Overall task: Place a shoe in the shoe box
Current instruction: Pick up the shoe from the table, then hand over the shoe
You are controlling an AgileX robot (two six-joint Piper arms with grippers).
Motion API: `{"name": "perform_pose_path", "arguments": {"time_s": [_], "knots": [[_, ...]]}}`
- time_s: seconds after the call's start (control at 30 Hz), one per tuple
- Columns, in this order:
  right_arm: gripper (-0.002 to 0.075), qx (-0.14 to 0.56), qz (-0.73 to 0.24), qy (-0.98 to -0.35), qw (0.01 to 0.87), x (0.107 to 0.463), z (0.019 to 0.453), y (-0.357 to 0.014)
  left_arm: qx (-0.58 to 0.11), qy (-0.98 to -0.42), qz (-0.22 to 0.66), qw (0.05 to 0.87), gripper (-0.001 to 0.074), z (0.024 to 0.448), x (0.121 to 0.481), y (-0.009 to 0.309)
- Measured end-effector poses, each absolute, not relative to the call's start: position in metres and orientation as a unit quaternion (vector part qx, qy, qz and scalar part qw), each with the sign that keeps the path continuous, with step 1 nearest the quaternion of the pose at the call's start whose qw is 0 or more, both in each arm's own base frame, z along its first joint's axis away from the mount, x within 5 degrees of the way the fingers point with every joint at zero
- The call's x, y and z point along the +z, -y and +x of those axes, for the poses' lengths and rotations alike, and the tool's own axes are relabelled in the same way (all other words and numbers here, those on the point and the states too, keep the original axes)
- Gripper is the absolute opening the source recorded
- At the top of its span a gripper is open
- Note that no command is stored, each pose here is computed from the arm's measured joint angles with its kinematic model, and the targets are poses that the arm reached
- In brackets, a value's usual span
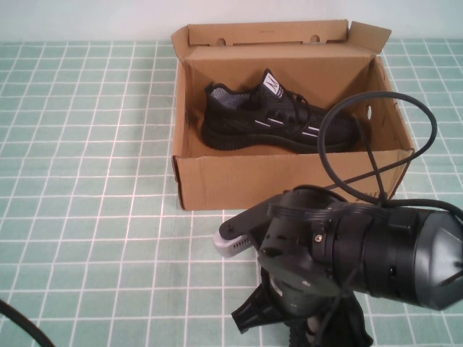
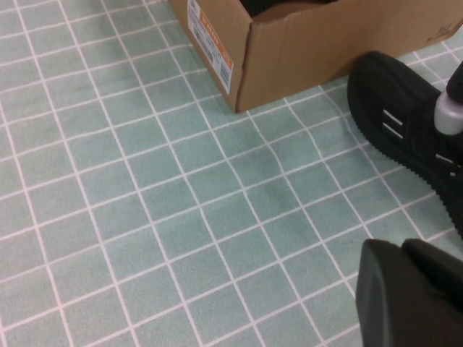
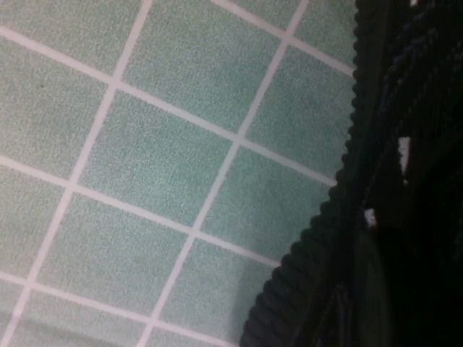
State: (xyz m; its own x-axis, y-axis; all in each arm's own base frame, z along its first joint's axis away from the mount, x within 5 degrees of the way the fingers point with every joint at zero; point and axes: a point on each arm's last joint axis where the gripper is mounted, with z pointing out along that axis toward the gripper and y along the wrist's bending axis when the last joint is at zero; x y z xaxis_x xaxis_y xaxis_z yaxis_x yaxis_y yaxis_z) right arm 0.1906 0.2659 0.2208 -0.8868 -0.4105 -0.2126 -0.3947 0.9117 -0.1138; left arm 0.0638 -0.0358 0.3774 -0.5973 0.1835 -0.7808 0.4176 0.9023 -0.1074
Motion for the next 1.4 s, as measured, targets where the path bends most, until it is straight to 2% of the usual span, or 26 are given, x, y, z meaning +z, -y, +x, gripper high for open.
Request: {"name": "perform_pose_path", "arguments": {"time_s": [0.17,0.3,0.5,0.8,0.83,0.9,0.93,0.97,1.03,1.2,1.23,1.4], "knots": [[0.0000,-0.034,-0.210,-0.969,0.125,0.225,0.191,-0.265,-0.141,-0.882,0.170,0.415,-0.0004,0.064,0.377,0.036],[-0.0001,-0.026,-0.216,-0.964,0.156,0.243,0.190,-0.258,-0.144,-0.884,0.171,0.412,-0.0004,0.063,0.377,0.036],[-0.0002,0.005,-0.262,-0.942,0.211,0.293,0.178,-0.236,-0.170,-0.880,0.170,0.410,-0.0004,0.062,0.378,0.040],[-0.0002,0.013,-0.367,-0.888,0.277,0.359,0.146,-0.183,-0.241,-0.858,0.154,0.428,-0.0004,0.066,0.384,0.051],[-0.0006,-0.002,-0.413,-0.832,0.370,0.397,0.137,-0.156,-0.244,-0.857,0.150,0.429,-0.0004,0.069,0.383,0.052],[-0.0006,-0.016,-0.429,-0.812,0.396,0.407,0.133,-0.145,-0.256,-0.858,0.137,0.424,-0.0004,0.077,0.377,0.054],[-0.0002,-0.001,-0.413,-0.851,0.325,0.382,0.135,-0.159,-0.262,-0.861,0.131,0.416,-0.0004,0.082,0.372,0.056],[-0.0006,-0.020,-0.433,-0.797,0.420,0.414,0.130,-0.137,-0.272,-0.865,0.124,0.404,-0.0004,0.087,0.366,0.058],[-0.0006,-0.015,-0.436,-0.789,0.433,0.419,0.128,-0.134,-0.300,-0.872,0.109,0.371,-0.0004,0.097,0.355,0.064],[-0.0006,-0.020,-0.454,-0.783,0.425,0.418,0.125,-0.132,-0.398,-0.868,0.102,0.278,-0.0004,0.121,0.329,0.086],[-0.0002,-0.019,-0.450,-0.809,0.377,0.402,0.126,-0.137,-0.415,-0.864,0.108,0.266,-0.0004,0.124,0.326,0.090],[-0.0002,-0.028,-0.468,-0.805,0.364,0.400,0.124,-0.136,-0.504,-0.835,0.114,0.189,-0.0004,0.151,0.313,0.109]]}}
